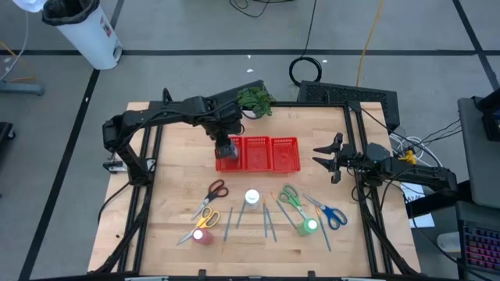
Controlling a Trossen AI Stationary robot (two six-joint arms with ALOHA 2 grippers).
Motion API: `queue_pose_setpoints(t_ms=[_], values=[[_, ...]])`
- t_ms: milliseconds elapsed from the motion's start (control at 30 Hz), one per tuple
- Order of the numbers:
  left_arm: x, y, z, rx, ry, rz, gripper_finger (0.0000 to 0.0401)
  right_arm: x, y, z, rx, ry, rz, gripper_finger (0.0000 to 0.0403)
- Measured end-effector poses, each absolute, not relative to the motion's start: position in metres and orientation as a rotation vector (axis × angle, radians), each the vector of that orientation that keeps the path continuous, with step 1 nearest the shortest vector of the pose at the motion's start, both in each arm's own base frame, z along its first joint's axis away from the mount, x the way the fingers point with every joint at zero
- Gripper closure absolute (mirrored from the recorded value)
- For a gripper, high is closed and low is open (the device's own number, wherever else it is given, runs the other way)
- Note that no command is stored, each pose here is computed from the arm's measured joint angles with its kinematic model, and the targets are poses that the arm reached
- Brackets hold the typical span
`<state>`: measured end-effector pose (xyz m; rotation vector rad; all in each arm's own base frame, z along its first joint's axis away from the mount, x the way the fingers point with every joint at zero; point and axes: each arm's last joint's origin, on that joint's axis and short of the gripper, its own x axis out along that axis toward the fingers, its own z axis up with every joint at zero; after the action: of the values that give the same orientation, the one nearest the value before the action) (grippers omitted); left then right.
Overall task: Pick & Place Paint Supplies
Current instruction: Put the blue paint bottle into the left red bin
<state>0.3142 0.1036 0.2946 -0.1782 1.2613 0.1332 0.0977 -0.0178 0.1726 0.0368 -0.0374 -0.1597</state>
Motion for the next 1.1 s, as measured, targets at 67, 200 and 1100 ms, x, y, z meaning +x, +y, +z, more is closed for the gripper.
queue_pose_setpoints(t_ms=[67, 200, 1100], values=[[0.311, 0.105, 0.296, -0.178, 1.279, 0.149, 0.0280, 0.098, -0.018, 0.173, 0.037, -0.037, -0.160, 0.0261], [0.305, 0.109, 0.294, -0.200, 1.326, 0.162, 0.0280, 0.098, -0.018, 0.173, 0.037, -0.037, -0.160, 0.0261], [0.315, 0.132, 0.292, -0.181, 1.192, 0.199, 0.0280, 0.098, -0.018, 0.173, 0.037, -0.037, -0.160, 0.0261]])
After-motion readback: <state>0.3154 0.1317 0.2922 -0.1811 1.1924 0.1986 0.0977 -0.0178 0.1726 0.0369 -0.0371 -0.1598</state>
